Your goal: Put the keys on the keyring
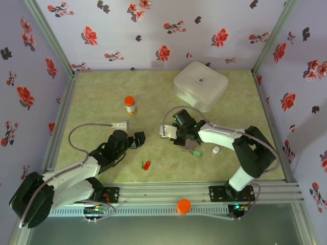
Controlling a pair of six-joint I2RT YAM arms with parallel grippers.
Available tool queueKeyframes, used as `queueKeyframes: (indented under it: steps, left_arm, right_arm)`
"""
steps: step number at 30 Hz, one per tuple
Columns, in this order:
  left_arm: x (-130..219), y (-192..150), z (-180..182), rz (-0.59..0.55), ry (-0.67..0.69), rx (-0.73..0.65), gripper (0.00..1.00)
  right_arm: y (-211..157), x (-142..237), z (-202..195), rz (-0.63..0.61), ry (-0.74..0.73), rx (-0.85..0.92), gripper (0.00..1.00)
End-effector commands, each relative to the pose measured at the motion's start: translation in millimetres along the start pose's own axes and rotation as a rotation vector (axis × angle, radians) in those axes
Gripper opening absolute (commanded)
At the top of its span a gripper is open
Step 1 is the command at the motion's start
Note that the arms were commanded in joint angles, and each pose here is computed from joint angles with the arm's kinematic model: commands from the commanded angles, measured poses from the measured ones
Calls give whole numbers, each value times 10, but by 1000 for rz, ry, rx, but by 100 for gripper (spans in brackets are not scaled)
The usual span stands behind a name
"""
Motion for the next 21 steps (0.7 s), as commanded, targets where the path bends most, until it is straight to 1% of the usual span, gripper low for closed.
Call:
queueKeyframes:
  steps: [1, 5, 8, 10, 13, 19, 21]
  left_arm:
    - [66, 21, -9, -15, -29, -95, 84]
    - [144, 160, -163, -61, -104, -220, 81]
    - [183, 251, -313, -88, -174, -308, 75]
    - [195, 298, -431, -89, -224, -377, 71]
    - [202, 335, -580, -79, -289, -461, 62]
    - [231, 381, -845, -83, -419, -595, 49]
    - [248, 389, -922, -95, -459, -647, 47]
  right_arm:
    - [210, 245, 24, -104, -14, -26, 0]
    - [281, 468, 76, -168, -24, -53, 0]
    - [382, 642, 104, -234, -21, -68, 0]
    - [458, 749, 141, -275, -3, -77, 0]
    - [537, 881, 188, -320, 21, -87, 0]
    - [598, 1026, 246, -378, 32, -96, 0]
    - [623, 1053, 247, -397, 33, -95, 0]
Point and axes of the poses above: each hand's point on the last joint's axis, 136 mm out from that joint toward the fingers, its own x axis back along the fingers, its own z axis along the line the jaws close on, y = z × x, the point moved 2 cm from there along x, back along the fingers, and after that the axes turned 5 degrees about -x, right-handed, at the moved point
